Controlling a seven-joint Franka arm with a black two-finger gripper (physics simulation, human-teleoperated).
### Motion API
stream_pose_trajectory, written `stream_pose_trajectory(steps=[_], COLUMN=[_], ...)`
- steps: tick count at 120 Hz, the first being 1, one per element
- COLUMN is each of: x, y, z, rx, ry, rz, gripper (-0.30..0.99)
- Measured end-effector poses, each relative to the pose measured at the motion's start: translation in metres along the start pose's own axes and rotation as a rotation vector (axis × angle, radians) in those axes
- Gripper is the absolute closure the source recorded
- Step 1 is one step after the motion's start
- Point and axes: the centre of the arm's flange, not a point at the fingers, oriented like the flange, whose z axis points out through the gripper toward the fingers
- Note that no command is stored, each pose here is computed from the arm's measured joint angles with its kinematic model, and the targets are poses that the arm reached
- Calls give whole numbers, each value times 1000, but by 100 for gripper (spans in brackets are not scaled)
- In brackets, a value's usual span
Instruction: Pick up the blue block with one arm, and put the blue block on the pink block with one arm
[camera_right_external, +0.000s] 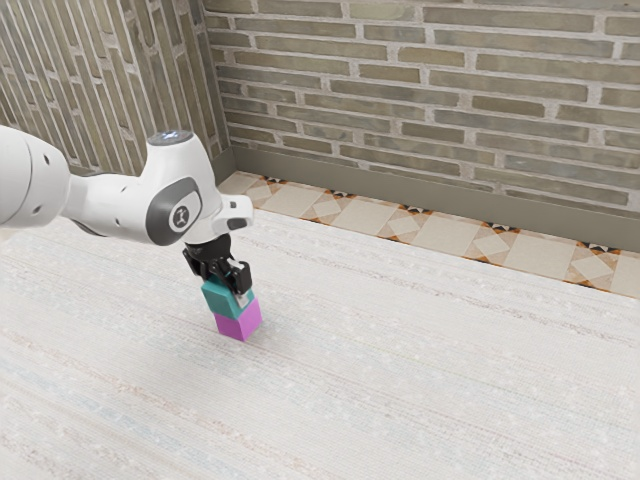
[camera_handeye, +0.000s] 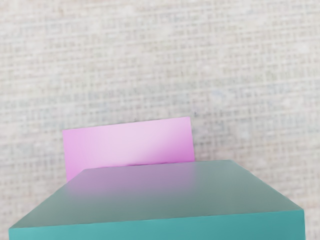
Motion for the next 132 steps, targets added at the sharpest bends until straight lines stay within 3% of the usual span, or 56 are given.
stream_pose_trajectory(steps=[132], x=[2], y=[-12], z=[3], rx=[-3], ry=[20], rz=[-69], gripper=[33])
